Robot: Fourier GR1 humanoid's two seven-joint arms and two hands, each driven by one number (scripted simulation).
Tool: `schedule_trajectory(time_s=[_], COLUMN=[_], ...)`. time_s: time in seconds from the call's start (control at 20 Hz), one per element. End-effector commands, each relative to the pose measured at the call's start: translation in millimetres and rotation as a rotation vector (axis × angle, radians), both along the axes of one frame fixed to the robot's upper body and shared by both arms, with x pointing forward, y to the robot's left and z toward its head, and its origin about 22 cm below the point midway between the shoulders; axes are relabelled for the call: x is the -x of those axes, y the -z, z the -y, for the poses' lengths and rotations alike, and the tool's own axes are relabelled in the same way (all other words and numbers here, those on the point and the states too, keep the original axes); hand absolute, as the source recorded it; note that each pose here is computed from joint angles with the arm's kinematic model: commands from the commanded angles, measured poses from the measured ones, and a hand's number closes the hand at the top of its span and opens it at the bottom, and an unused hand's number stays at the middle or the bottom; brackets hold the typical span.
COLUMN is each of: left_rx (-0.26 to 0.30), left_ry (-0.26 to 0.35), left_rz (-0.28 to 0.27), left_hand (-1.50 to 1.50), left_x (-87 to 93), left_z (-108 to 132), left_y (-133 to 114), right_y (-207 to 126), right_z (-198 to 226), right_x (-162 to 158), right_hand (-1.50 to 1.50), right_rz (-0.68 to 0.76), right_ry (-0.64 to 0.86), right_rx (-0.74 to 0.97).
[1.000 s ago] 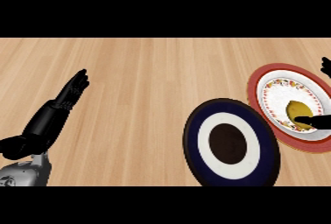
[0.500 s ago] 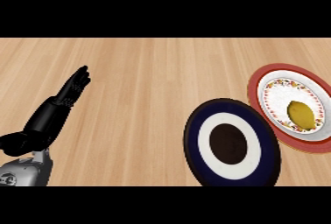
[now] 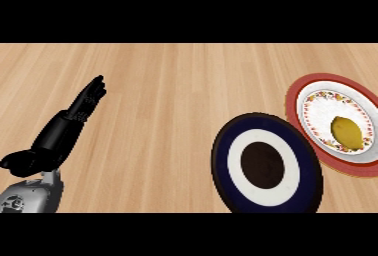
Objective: Pick the lemon from the plate and place it in the plate
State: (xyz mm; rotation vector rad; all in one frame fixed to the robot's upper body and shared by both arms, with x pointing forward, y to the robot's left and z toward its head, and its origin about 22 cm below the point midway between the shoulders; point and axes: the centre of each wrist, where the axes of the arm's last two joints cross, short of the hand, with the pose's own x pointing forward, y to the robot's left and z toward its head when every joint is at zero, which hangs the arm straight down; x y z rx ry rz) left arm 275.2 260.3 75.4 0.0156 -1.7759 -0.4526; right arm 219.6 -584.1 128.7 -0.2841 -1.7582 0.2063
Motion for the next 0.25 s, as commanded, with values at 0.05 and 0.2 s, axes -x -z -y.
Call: schedule_trajectory(time_s=[0.05, 0.2], left_rx=[0.004, -0.011], left_ry=[0.01, 0.0], left_rz=[-0.002, 0.0], left_hand=[0.0, 0.0], left_x=[-2.2, 1.9], left_z=[11, -13], left_y=[-1, -6], right_y=[-18, 4], right_z=[19, 17], right_x=[15, 33], right_hand=[-1.5, -1.5], right_rz=[0.036, 0.032], right_ry=[-0.146, -0.185], right_rx=[-0.028, -0.044])
